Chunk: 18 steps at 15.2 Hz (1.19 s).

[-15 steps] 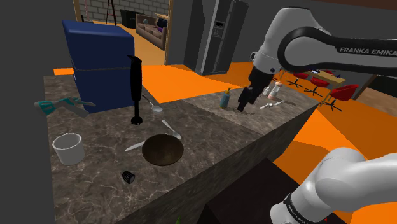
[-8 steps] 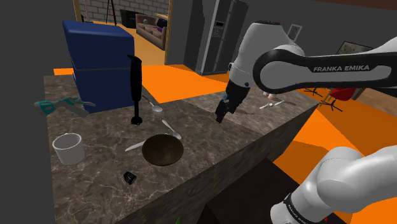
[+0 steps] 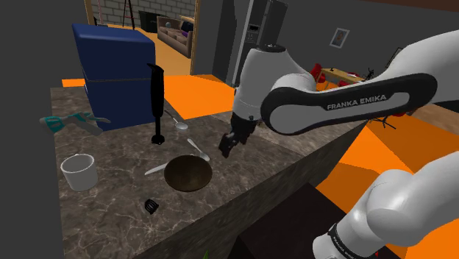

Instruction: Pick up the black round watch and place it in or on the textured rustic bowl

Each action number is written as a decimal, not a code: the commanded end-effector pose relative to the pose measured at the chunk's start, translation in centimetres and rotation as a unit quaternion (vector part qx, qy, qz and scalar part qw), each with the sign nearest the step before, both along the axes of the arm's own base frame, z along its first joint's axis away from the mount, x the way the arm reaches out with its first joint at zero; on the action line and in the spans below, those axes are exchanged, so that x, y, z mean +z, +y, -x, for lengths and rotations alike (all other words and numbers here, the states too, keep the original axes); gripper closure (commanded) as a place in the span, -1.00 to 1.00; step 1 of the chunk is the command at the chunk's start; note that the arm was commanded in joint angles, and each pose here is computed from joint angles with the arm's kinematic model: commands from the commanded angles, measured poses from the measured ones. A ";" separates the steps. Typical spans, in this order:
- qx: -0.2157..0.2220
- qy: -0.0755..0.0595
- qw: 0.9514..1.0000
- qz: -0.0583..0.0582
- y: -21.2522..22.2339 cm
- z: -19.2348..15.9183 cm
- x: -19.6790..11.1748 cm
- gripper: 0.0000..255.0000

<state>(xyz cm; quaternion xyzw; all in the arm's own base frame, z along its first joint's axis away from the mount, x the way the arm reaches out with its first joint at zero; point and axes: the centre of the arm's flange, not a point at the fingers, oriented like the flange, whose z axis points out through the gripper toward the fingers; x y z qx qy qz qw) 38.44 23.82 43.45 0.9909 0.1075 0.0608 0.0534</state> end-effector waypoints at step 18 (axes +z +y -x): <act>0.033 -0.033 0.998 0.036 21.6 -4.7 -13.7 -1.00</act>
